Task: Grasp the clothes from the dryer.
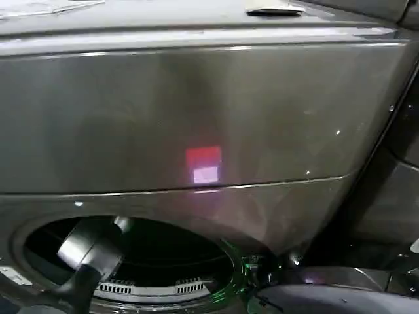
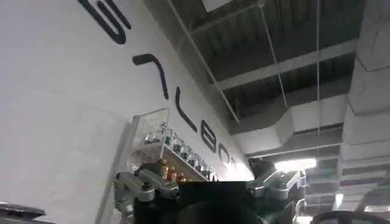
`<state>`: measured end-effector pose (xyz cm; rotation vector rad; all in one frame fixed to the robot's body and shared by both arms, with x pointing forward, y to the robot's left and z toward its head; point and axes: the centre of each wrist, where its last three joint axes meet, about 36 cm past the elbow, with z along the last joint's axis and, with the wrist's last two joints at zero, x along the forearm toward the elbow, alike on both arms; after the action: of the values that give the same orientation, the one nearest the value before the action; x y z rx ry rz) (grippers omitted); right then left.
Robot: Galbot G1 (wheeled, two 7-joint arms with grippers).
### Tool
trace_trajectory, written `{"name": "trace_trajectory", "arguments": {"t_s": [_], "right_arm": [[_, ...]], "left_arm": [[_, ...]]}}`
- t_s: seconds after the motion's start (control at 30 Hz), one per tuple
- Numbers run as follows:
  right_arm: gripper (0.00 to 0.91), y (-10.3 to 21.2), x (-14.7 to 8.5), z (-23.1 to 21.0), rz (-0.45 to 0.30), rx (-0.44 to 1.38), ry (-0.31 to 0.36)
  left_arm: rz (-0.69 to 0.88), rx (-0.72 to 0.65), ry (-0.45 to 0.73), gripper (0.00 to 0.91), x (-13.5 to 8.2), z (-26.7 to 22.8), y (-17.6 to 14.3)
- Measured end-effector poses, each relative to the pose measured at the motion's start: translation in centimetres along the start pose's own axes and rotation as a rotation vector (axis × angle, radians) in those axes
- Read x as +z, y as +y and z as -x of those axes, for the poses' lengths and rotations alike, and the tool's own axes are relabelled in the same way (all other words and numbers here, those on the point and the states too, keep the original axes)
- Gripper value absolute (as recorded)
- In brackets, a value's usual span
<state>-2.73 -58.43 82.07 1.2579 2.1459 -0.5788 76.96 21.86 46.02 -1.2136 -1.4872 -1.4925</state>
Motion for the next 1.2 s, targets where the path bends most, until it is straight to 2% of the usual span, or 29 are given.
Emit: {"name": "trace_trajectory", "arguments": {"t_s": [0.37,0.63,0.93,1.2], "right_arm": [[0.907,0.0,0.1,0.0,0.001,0.002,-0.001],[0.907,-0.2,0.1,-0.1,-0.001,0.006,-0.002],[0.907,0.0,0.6,-0.1,-0.001,0.015,0.001],[0.907,-0.1,0.2,-0.2,-0.027,0.024,-0.026]], "left_arm": [[-0.01,-0.005,-0.013,0.0,-0.5,-0.9,0.9],[-0.067,-0.076,-0.073,0.0,-0.2,-1.3,1.0],[-0.293,-0.315,-0.269,0.0,0.7,-1.0,-1.4],[-0.614,-0.634,-0.555,0.0,-0.6,-0.6,-6.9]]}}
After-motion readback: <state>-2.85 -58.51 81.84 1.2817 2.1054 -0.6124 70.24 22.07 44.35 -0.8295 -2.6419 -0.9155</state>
